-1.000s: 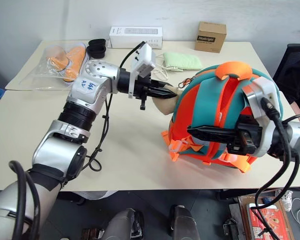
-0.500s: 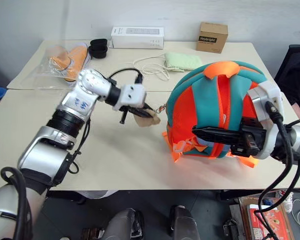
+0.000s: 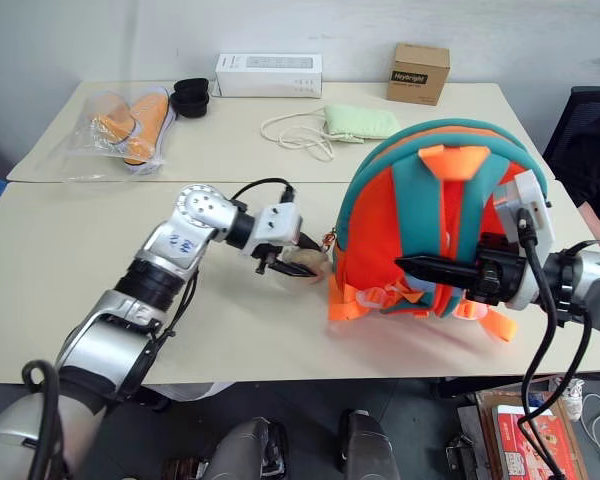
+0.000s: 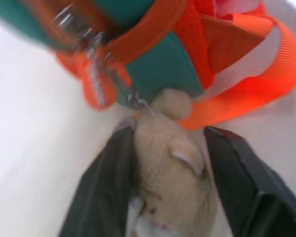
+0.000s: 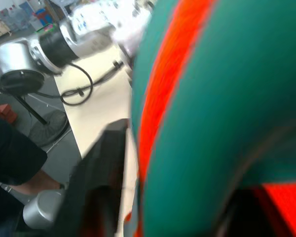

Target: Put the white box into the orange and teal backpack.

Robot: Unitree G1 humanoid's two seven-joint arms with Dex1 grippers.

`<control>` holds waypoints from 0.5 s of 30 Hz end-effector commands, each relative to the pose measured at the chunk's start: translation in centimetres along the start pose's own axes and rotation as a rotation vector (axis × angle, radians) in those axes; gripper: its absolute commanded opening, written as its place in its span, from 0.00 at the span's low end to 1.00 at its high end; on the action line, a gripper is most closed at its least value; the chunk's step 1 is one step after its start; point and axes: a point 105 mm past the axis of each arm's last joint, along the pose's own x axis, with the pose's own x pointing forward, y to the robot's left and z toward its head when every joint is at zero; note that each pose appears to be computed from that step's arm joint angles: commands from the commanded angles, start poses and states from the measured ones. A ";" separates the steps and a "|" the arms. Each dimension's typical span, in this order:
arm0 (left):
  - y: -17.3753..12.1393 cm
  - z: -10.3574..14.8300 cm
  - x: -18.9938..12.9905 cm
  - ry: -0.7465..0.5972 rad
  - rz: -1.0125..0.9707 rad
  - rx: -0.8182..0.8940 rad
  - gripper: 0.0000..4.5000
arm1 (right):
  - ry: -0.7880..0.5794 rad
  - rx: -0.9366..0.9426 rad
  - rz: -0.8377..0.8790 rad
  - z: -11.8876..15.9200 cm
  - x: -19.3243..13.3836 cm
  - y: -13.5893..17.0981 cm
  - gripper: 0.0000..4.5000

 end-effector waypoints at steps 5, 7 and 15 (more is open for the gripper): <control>-2.4 2.1 -7.5 -0.240 0.042 -0.271 1.00 | 0.060 0.016 -0.104 1.1 -7.4 -1.5 1.00; -3.1 2.1 -10.5 -0.258 0.098 -0.316 1.00 | 0.057 0.043 -0.171 0.9 -10.6 -2.1 1.00; -4.8 5.0 -16.5 -0.328 0.217 -0.320 1.00 | -0.039 0.032 -0.345 2.4 -16.9 -3.3 1.00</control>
